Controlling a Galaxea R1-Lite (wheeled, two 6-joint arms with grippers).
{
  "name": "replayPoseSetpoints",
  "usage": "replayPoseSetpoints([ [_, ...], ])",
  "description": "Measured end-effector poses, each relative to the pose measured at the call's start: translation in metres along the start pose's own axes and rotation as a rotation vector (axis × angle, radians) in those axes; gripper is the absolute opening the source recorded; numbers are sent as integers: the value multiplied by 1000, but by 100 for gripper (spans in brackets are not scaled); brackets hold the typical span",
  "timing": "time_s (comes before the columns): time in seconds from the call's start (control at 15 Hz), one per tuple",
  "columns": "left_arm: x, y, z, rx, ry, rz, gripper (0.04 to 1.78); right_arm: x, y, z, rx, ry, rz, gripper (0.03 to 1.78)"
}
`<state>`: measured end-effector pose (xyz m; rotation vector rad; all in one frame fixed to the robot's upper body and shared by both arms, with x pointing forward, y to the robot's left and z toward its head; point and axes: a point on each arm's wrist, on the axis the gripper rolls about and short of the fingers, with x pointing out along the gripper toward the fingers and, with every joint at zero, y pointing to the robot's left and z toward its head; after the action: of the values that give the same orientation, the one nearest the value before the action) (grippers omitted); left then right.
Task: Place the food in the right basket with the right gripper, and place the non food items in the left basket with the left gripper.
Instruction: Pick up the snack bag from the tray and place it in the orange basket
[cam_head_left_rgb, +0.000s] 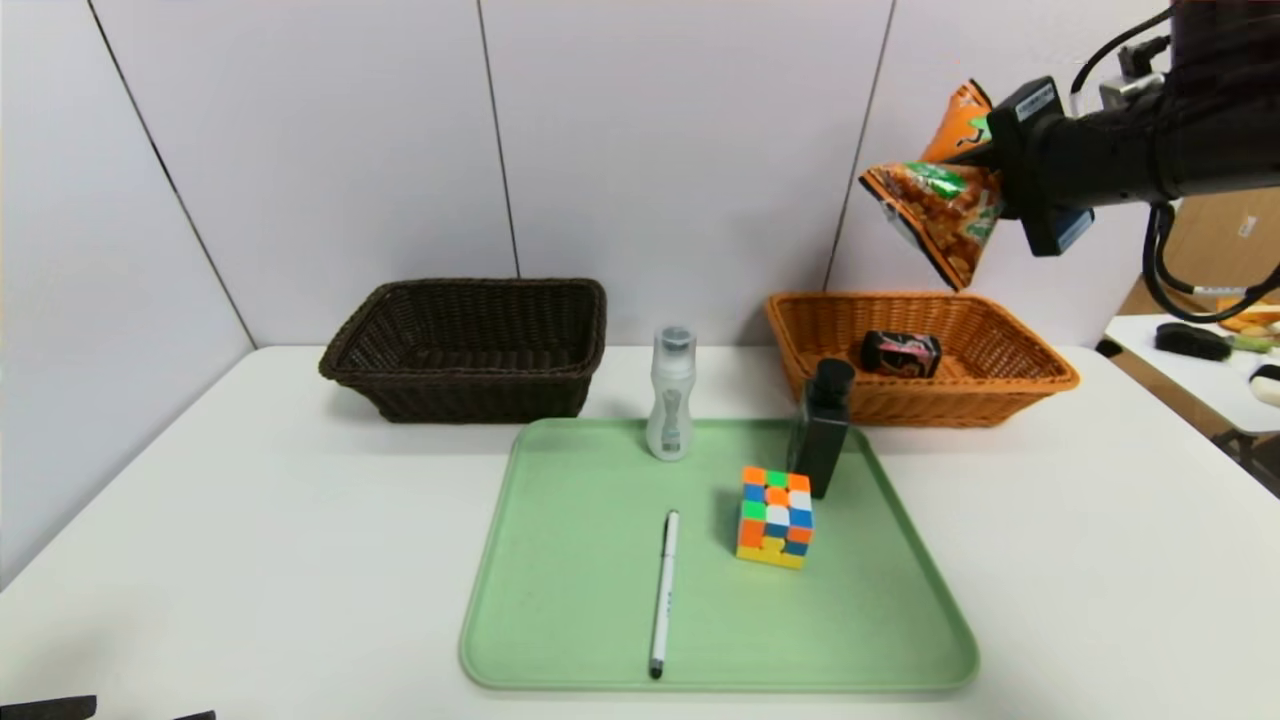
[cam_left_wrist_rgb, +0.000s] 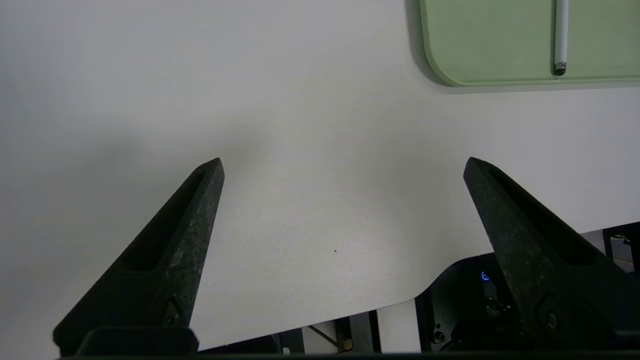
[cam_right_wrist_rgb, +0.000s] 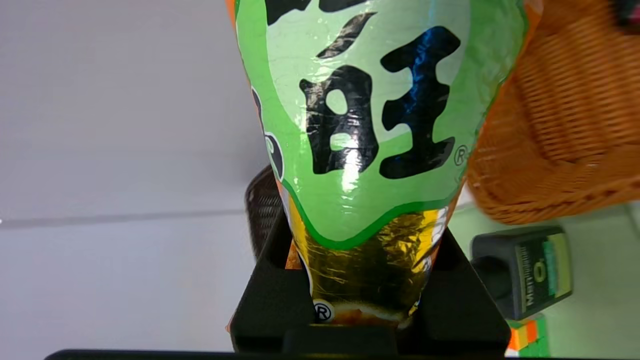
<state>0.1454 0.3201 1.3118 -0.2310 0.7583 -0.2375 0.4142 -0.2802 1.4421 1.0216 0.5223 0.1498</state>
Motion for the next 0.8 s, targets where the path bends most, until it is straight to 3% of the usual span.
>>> replayPoseSetpoints([
  [0.33,0,0,-1,1,3,0,169,32,-19,7,215,-146,-26,43],
  [0.67,-1,0,-2,-1,0,-1,169,75,-55,10,290,-151,-147,43],
  [0.8,-1,1,-3,-1,2,0,169,89,-70,16,351,-160,-183,43],
])
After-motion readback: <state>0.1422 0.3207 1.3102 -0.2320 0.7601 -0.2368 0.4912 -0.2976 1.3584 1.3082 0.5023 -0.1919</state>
